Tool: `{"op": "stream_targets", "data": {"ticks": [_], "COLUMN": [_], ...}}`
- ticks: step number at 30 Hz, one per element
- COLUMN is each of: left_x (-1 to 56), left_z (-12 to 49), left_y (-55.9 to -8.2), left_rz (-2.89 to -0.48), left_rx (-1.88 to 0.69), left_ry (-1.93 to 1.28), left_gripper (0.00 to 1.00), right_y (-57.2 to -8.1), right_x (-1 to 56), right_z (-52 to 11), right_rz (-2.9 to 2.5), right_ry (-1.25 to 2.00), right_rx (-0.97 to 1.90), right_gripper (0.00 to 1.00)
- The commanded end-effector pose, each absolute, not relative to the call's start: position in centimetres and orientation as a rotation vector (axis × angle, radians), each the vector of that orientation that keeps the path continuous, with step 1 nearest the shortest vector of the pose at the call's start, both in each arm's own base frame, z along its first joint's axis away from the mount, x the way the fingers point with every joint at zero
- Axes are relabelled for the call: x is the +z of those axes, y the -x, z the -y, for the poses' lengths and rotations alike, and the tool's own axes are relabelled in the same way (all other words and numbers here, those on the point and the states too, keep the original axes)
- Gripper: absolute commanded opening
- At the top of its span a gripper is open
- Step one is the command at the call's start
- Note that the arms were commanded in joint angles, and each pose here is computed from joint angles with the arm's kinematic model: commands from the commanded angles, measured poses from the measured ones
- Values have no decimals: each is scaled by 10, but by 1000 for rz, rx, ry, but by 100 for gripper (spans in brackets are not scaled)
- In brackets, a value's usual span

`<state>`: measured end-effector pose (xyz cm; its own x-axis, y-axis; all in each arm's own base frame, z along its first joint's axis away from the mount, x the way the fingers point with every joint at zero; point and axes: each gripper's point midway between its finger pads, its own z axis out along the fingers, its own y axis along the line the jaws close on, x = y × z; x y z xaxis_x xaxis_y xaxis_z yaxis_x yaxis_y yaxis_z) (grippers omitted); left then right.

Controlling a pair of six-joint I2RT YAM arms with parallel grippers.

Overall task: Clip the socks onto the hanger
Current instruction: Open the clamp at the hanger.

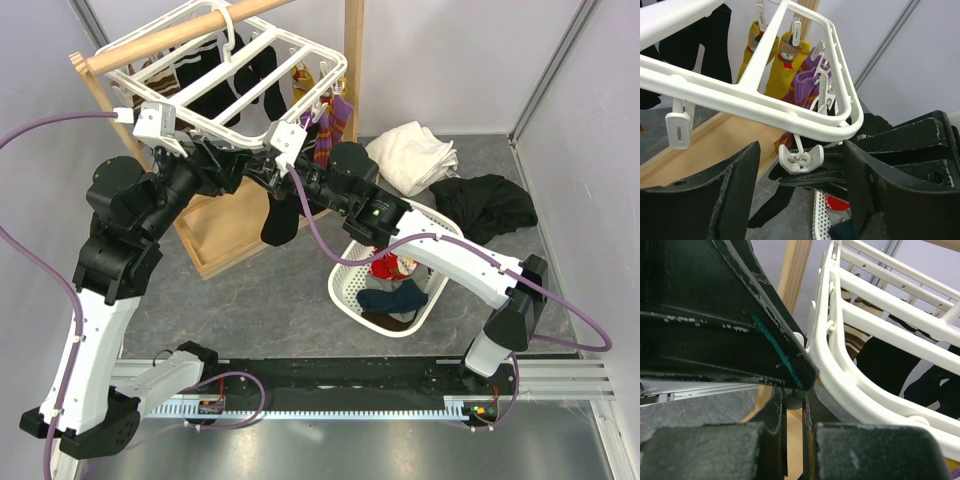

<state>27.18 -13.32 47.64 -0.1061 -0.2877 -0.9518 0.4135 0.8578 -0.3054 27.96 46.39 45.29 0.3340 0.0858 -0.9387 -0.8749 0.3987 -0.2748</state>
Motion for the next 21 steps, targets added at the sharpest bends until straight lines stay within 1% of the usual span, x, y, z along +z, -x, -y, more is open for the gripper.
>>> {"op": "stream_targets", "data": {"ticks": [1,2,3,6,21], "left_x": [503,503,503,500,495], "left_z": [121,121,121,122,124], "left_y": [-269,-268,-269,-269,-265], "left_rz": [-1498,-1499,-1499,-1507,-1504], "left_rx": [-536,-537,-536,-538,-496], "left_ry": [-90,-89,-87,-89,-192], "left_gripper": [65,63,58,49,51], "right_y": [-274,-273,-273,-273,-270], "right_x": [474,474,473,472,473], "right_z": [-467,-467,-467,-468,-472], "right_rz": [-974,-974,-975,-977,-977], "right_ry": [946,947,948,950,960], "right_rx": [772,773,773,772,779], "right_gripper": [0,0,0,0,0]}}
